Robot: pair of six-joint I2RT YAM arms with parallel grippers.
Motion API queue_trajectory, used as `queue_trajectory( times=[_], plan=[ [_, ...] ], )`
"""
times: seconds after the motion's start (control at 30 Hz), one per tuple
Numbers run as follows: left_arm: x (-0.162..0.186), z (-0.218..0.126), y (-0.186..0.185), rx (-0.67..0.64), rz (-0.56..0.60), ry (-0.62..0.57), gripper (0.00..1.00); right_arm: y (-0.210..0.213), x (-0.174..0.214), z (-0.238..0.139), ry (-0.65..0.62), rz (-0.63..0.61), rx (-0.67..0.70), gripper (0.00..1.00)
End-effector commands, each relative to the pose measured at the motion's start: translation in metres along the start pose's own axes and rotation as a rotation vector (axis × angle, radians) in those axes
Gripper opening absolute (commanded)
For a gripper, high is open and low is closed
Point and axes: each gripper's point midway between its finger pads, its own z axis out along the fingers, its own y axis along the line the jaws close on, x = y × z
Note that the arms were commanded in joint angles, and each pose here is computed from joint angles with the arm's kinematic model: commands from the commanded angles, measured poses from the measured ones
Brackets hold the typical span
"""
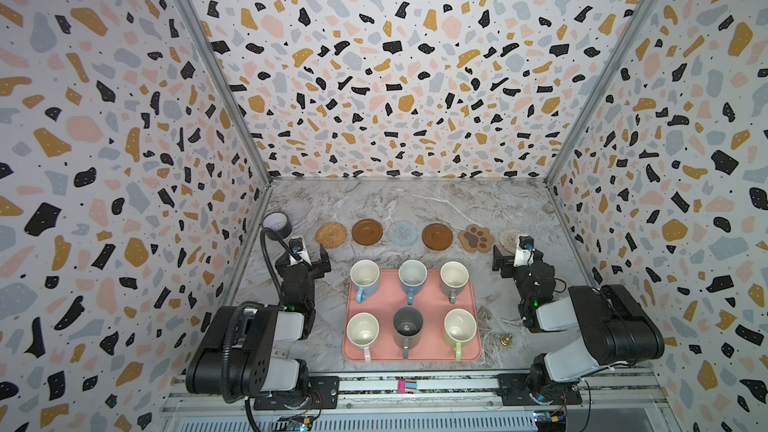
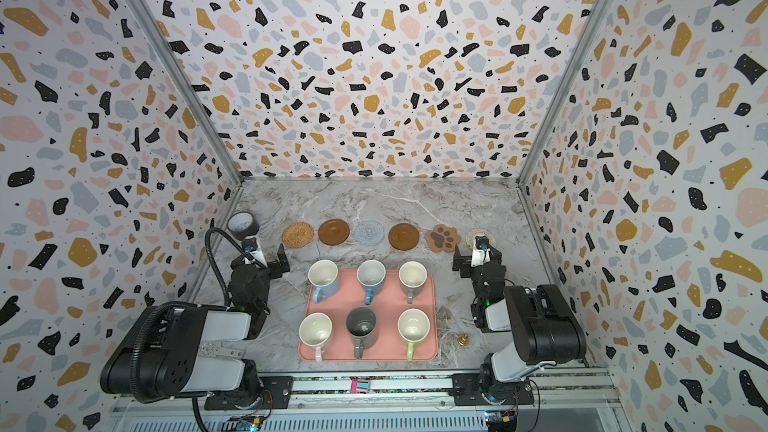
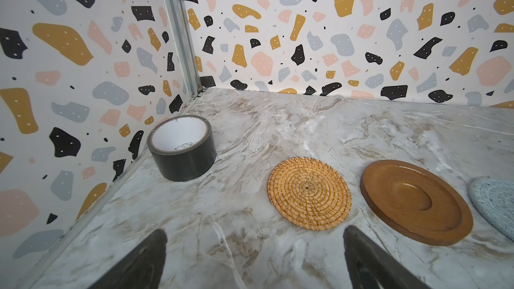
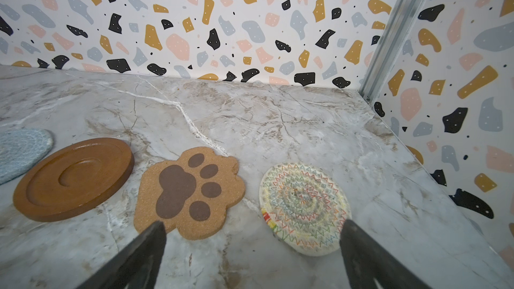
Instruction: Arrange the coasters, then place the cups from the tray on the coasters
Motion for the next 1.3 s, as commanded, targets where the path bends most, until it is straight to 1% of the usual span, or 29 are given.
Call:
queue_trajectory(
  times=[0.0,0.27,0.33,0.37,0.4,0.43,0.5,0.63,0.7,0.77,0.87,0.9,0.97,1.13,1.2,1.27],
  plan=[
    [-0.012,0.0,0.0,-0.005,0.001,-0.049,0.99,-0.001,-0.012,0.001,-0.032,-0.008,0.008,0.99],
    [-0.013,-0.002,0.0,-0.005,-0.001,-0.056,0.99,-0.001,-0.012,0.0,-0.034,-0.01,0.011,0.99],
    [-0.02,0.001,0.0,-0.011,-0.013,-0.063,0.99,-0.002,-0.014,-0.001,-0.043,-0.01,0.014,0.99],
    [-0.02,0.006,-0.001,-0.009,-0.003,-0.019,0.99,-0.001,-0.016,-0.001,-0.04,-0.009,0.014,0.99],
    [-0.018,0.014,-0.003,-0.015,0.01,0.063,0.99,-0.002,-0.019,0.0,-0.036,-0.011,0.017,0.99],
    [-0.022,0.021,-0.004,-0.017,0.001,0.114,1.0,-0.002,-0.023,0.001,-0.036,-0.013,0.018,0.99],
    [-0.034,0.023,-0.011,0.017,-0.005,0.137,0.99,-0.003,-0.03,0.0,-0.032,-0.012,0.02,0.99],
    [-0.06,0.018,-0.019,0.062,-0.087,0.113,0.99,-0.004,-0.047,0.0,-0.023,-0.016,0.033,0.99],
    [-0.07,0.019,-0.022,0.076,-0.118,0.134,0.99,-0.003,-0.062,0.003,-0.011,0.011,0.027,0.99],
    [-0.075,0.021,-0.029,0.103,-0.122,0.181,0.99,-0.004,-0.073,0.009,0.034,0.06,0.031,0.99],
    [-0.073,0.025,-0.037,0.133,-0.125,0.274,0.99,-0.013,-0.082,0.024,0.213,0.205,0.103,0.99],
    [-0.072,0.026,-0.041,0.148,-0.136,0.302,1.0,-0.011,-0.085,0.027,0.271,0.233,0.109,0.99],
    [-0.069,0.029,-0.053,0.195,-0.156,0.351,0.99,-0.006,-0.089,0.03,0.34,0.254,0.119,0.99],
    [-0.062,0.037,-0.09,0.308,-0.208,0.425,1.0,0.025,-0.099,0.029,0.424,0.34,0.054,0.99],
    [-0.058,0.041,-0.108,0.352,-0.199,0.458,0.99,0.037,-0.098,0.027,0.454,0.391,0.018,0.99],
    [-0.055,0.048,-0.119,0.36,-0.183,0.491,1.0,0.049,-0.096,0.023,0.476,0.429,-0.023,0.99]
  ],
)
